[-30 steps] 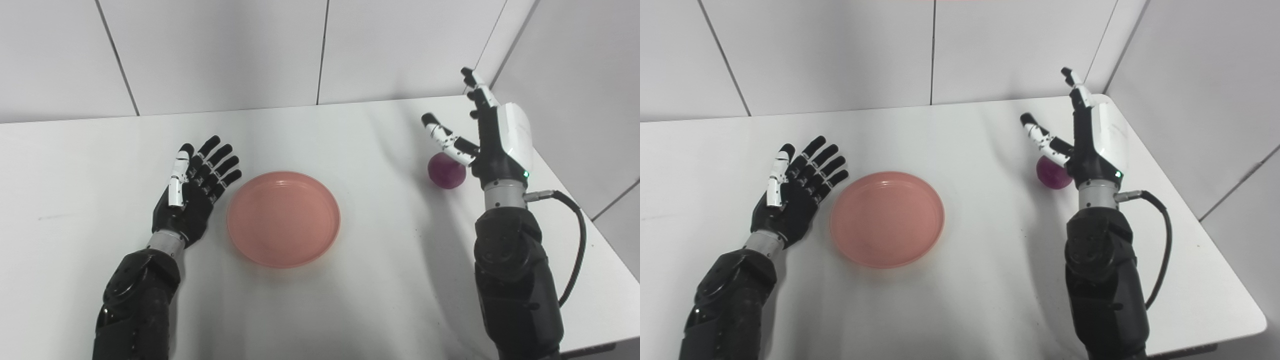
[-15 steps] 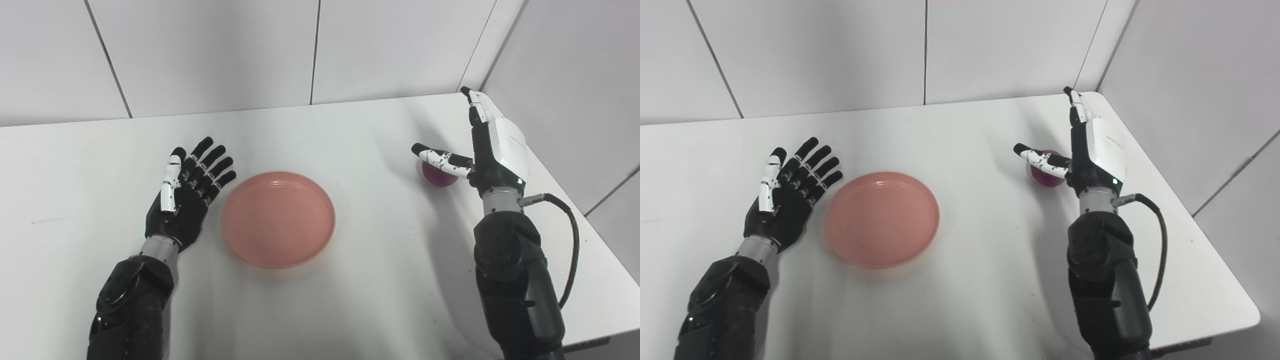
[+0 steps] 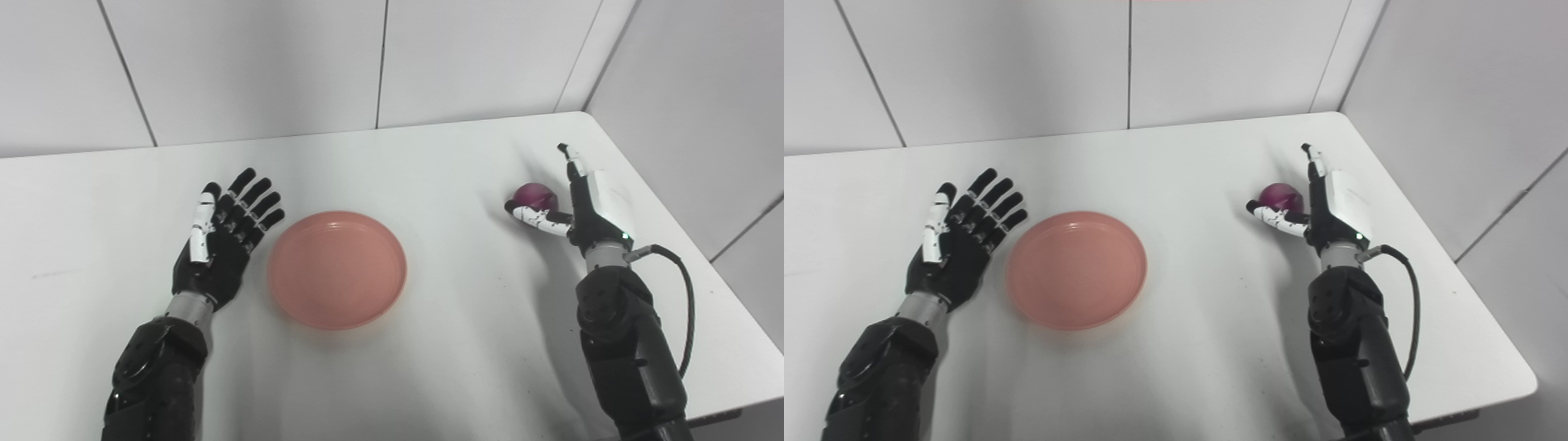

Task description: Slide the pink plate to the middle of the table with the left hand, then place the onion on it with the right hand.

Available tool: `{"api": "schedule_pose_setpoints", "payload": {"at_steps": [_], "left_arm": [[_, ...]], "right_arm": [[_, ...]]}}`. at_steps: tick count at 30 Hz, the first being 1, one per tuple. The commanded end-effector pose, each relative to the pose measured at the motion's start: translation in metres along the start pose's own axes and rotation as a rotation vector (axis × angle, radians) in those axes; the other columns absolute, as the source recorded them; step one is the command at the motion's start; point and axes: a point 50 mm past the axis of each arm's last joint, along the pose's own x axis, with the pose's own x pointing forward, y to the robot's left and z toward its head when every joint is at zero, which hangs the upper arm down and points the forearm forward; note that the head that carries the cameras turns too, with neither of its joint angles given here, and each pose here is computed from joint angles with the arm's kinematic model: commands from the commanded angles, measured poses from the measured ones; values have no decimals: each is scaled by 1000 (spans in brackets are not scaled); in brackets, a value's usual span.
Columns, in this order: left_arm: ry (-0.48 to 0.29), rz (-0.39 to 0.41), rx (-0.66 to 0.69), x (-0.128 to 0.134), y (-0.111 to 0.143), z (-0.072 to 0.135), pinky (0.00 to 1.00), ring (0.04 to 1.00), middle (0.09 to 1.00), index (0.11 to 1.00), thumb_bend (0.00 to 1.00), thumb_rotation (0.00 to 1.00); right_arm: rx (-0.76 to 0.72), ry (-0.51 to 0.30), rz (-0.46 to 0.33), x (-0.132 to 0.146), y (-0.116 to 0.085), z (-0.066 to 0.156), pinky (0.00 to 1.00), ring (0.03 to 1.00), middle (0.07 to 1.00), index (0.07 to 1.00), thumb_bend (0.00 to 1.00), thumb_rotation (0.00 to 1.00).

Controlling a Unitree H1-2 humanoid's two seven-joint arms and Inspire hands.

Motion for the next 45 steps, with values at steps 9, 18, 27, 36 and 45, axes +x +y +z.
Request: {"api": "schedule_pose_setpoints", "payload": {"at_steps": [9,18,27,36,45], "left_arm": [[61,43,-8,-5,12,-15,851,869,882,876,442,1000],[70,43,-14,-6,14,-16,858,875,885,877,438,1000],[73,36,-10,-6,15,-17,864,884,893,886,440,1000],[73,41,-16,-6,15,-18,860,881,891,884,444,1000],[74,44,-18,-6,15,-18,862,881,892,886,445,1000]], "right_arm": [[-27,-14,-40,22,-4,-5,891,910,942,946,1000,480],[38,1,-30,31,2,-6,752,874,911,920,1000,383],[58,-14,-32,39,6,-4,739,839,871,870,1000,377],[102,-17,-36,40,5,-3,635,754,813,845,991,350],[43,-20,-19,37,-1,1,548,677,745,781,955,347]]}}
